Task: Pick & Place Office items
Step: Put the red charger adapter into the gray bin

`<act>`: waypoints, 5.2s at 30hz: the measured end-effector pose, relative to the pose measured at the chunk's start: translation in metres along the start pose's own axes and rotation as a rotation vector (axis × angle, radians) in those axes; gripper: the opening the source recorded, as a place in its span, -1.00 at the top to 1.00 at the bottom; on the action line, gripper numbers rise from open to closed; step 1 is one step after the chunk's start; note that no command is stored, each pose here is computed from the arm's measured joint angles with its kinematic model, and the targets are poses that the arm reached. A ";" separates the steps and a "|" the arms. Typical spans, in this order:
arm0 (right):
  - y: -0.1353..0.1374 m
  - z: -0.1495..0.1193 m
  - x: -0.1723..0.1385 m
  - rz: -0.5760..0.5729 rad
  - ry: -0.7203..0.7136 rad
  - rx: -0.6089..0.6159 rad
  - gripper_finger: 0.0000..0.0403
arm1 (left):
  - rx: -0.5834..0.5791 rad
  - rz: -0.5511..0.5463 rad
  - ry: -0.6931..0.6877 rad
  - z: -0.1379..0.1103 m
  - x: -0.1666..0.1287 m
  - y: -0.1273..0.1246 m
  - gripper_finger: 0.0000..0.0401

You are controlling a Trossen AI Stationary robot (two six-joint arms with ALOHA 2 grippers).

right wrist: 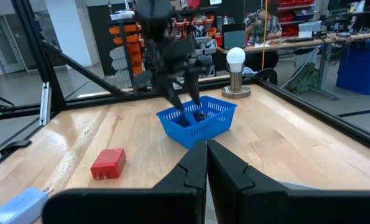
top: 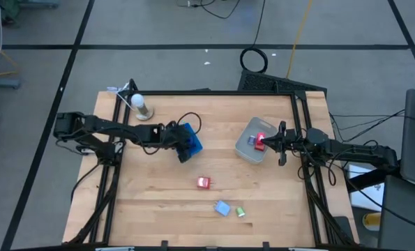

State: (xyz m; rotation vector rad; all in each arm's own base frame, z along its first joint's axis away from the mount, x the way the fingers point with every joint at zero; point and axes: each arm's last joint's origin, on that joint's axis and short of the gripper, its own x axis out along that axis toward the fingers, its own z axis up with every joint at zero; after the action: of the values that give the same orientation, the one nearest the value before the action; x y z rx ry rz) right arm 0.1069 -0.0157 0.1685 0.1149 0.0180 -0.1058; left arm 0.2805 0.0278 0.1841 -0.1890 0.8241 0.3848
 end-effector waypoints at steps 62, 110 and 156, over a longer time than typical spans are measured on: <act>0.034 0.021 0.068 0.197 0.219 0.147 0.89 | -0.205 -0.060 -0.642 -0.131 -0.107 0.051 0.95; 0.117 -0.028 0.271 0.174 0.778 -0.002 -0.97 | -0.227 -0.023 -0.566 -0.132 -0.097 0.049 0.88; 0.135 -0.030 0.273 0.257 0.676 -0.128 -0.01 | -0.208 -0.019 -0.557 -0.132 -0.096 0.049 0.88</act>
State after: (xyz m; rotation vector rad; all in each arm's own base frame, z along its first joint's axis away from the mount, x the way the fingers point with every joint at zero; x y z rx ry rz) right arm 0.3924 0.0924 0.1477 0.0197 0.6819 0.1953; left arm 0.1117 0.0064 0.1667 -0.2671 0.2329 0.4769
